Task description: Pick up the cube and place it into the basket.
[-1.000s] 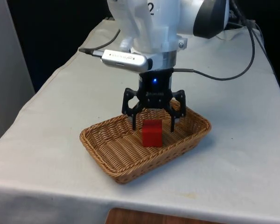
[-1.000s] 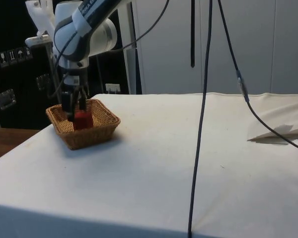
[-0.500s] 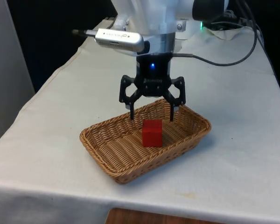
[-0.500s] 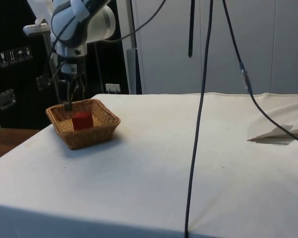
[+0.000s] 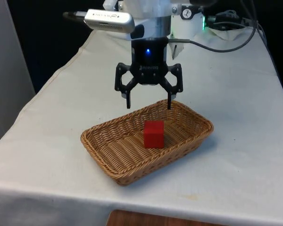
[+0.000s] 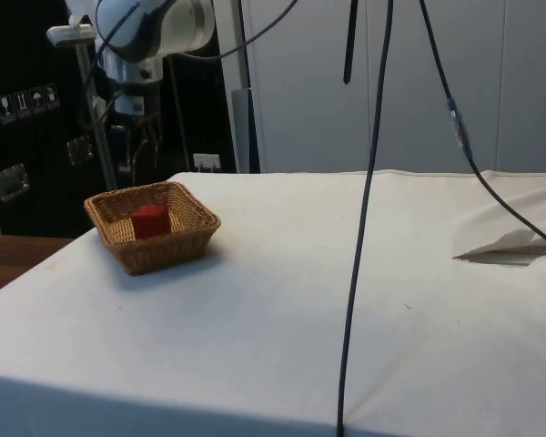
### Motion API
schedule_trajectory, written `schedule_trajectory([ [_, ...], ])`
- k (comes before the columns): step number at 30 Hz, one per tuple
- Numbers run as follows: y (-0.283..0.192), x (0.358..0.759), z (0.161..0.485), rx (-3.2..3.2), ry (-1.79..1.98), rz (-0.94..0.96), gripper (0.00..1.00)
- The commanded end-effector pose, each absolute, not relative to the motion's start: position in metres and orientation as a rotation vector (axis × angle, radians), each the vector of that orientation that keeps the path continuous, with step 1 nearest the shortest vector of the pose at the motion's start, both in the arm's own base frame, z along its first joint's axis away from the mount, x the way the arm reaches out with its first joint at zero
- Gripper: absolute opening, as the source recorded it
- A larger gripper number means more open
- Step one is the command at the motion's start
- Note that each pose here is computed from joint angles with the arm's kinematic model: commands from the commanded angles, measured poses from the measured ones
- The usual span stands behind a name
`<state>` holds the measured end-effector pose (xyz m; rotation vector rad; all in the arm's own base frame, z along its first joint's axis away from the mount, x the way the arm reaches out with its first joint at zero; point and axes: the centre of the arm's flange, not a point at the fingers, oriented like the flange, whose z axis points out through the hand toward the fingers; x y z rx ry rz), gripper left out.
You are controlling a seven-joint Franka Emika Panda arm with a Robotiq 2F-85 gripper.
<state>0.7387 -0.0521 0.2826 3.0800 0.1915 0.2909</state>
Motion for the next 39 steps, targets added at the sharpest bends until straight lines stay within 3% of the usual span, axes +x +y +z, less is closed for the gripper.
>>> schedule_trajectory([
  [1, -0.054, 0.735, 0.287, 3.087, 0.197, 0.297, 1.0],
  [39, -0.08, 0.681, 0.343, 3.135, 0.207, 0.313, 1.0],
])
